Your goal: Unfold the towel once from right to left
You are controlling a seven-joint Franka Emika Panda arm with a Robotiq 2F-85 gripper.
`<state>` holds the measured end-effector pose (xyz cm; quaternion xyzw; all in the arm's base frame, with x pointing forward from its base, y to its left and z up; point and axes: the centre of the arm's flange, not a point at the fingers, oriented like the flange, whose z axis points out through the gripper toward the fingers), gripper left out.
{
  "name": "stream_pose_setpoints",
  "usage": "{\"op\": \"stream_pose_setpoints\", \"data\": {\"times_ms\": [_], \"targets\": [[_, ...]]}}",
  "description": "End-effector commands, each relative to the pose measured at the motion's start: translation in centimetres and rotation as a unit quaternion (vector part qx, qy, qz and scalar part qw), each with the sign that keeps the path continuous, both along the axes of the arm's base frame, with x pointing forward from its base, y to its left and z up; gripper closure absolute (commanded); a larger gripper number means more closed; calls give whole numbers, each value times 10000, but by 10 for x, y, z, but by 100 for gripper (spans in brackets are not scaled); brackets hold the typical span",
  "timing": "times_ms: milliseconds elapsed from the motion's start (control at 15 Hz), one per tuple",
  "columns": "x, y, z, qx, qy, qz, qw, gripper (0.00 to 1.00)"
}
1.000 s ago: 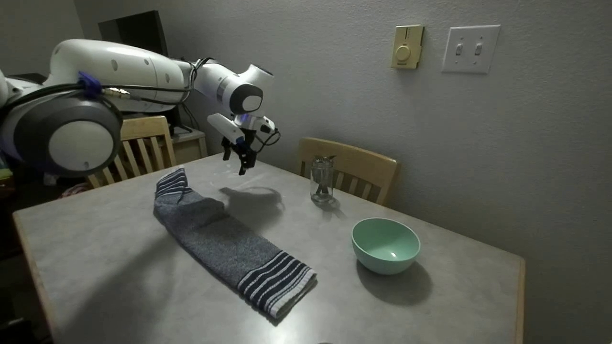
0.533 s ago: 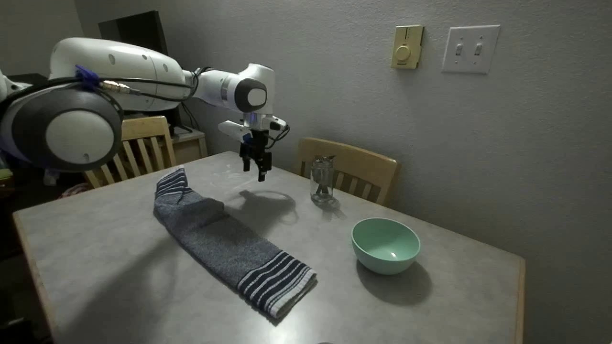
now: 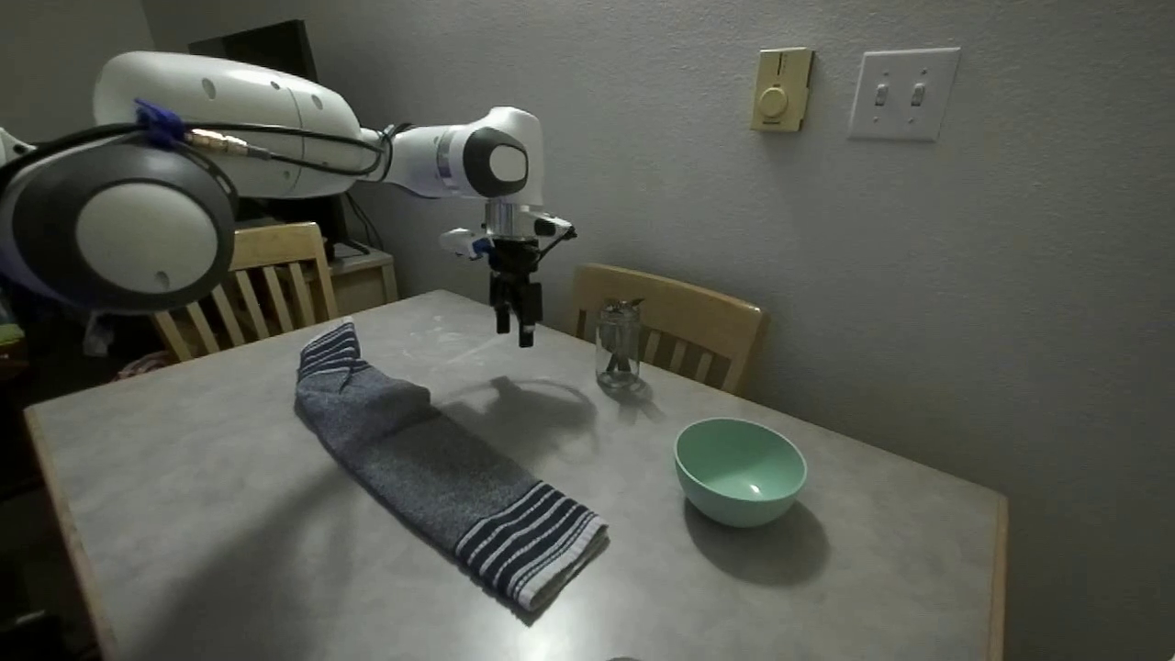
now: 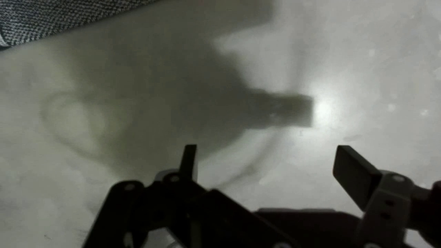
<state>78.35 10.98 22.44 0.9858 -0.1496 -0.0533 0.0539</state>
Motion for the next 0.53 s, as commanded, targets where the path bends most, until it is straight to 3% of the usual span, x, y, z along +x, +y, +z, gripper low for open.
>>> {"op": "stream_pose_setpoints", "data": {"times_ms": [0,267,467], "targets": [[0,0,-1,0,4,-1,10000,0],[-1,6,-3,0,19,40,10000,0],[-14,0,-10,-226,112,-20,9997,0]]}}
